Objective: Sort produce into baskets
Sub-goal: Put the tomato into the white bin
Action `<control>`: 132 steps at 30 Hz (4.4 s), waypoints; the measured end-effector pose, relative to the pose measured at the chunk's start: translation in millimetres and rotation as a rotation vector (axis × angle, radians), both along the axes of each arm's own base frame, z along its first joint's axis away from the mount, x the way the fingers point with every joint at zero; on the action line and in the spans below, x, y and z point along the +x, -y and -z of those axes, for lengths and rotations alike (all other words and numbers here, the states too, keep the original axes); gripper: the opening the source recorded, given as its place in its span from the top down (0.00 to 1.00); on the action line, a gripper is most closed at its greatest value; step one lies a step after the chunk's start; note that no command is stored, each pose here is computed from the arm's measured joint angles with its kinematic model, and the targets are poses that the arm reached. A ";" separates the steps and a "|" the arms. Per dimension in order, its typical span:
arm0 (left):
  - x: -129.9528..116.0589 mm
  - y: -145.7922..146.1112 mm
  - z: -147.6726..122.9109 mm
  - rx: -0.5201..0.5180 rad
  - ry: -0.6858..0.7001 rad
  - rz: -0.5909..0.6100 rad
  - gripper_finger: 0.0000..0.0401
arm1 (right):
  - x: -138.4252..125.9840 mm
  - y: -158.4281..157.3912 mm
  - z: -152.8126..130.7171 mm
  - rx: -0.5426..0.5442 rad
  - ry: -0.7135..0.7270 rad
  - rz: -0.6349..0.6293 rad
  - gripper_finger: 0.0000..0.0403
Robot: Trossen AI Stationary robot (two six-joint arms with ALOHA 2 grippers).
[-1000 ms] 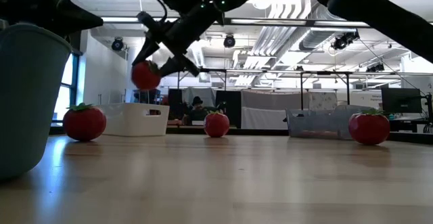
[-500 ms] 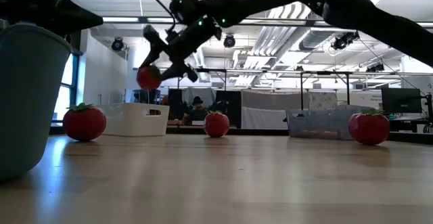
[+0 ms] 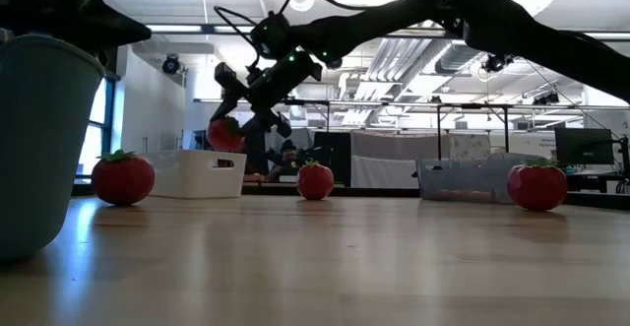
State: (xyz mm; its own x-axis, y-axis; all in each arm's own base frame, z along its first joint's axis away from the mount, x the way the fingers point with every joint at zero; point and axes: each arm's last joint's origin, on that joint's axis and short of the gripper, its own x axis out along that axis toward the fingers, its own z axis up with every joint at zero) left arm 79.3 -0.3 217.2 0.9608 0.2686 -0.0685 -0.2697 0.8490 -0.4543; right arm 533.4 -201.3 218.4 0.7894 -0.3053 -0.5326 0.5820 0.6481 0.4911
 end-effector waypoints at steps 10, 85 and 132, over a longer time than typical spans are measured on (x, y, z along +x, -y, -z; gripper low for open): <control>0.3 -0.8 0.2 0.003 -0.004 -0.031 1.00 | 0.4 3.2 2.7 -0.041 -0.008 -0.011 0.49; 0.2 -1.4 -0.4 -0.013 0.009 -0.057 1.00 | -68.3 -8.9 -47.6 -0.059 -0.501 -0.284 0.96; 13.7 4.1 19.2 -0.031 0.148 0.072 1.00 | -84.7 27.2 24.6 0.176 -0.713 -0.316 0.34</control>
State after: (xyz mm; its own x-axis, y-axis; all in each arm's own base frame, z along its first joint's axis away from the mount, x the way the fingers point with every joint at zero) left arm 93.0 -4.4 198.0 0.9777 0.1986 0.0681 -0.1368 0.8488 -0.5108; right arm 448.7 -228.5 193.9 0.2758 0.0113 -0.9611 0.5963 0.7823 0.1803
